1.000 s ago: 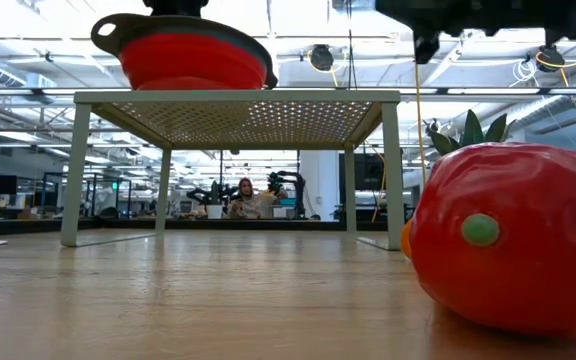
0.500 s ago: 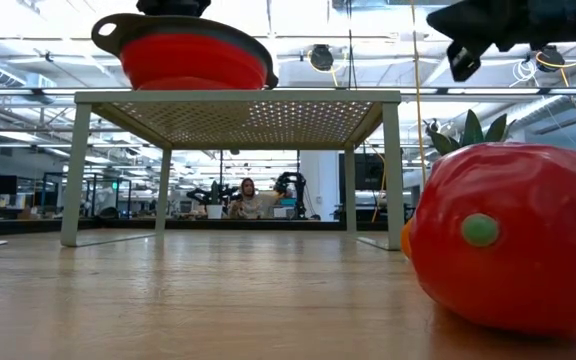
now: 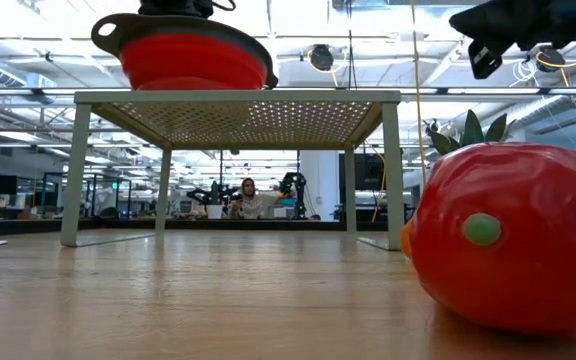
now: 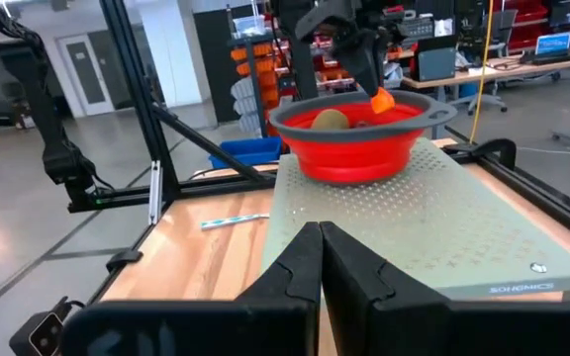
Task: Pick & Place Fruit
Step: Put the right peach into the strainer bowl on the shelf
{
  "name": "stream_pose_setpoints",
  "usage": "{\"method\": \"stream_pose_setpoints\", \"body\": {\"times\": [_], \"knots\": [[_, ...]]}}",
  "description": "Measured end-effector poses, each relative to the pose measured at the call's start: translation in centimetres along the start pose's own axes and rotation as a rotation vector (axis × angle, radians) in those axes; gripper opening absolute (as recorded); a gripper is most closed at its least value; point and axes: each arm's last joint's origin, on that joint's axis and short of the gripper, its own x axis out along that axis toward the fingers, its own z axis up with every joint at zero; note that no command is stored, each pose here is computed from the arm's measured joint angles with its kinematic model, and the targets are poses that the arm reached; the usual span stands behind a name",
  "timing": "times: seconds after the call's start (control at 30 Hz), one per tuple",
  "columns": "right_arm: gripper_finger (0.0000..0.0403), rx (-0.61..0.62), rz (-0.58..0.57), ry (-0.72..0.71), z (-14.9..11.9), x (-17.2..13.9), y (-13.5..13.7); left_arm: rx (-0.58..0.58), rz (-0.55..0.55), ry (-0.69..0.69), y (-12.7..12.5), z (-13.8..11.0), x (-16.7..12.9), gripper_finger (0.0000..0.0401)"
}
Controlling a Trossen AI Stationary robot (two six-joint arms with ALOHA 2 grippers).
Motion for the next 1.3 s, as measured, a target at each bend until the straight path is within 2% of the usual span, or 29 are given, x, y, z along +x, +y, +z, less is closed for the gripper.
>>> {"method": "stream_pose_setpoints", "body": {"times": [0.53, 0.67, 0.97, 1.3], "knots": [[0.0000, 0.000, -0.001, -0.005, 0.0, -0.1, 0.0, -0.007, 0.009, 0.042, -0.6, 0.0, 1.2, 0.0007], [0.0000, 0.000, -0.001, -0.005, 0.0, -0.1, 0.0, 0.006, 0.020, 0.055, -1.0, -0.1, 1.7, 0.0020], [0.0000, -0.001, -0.004, -0.007, 0.1, -0.1, 0.0, 0.049, 0.029, 0.080, -1.4, -0.2, 2.5, 0.0017], [0.0000, -0.001, -0.005, -0.008, 0.1, -0.1, 0.0, 0.047, 0.049, 0.070, -1.3, -0.1, 2.6, 0.0071]]}}
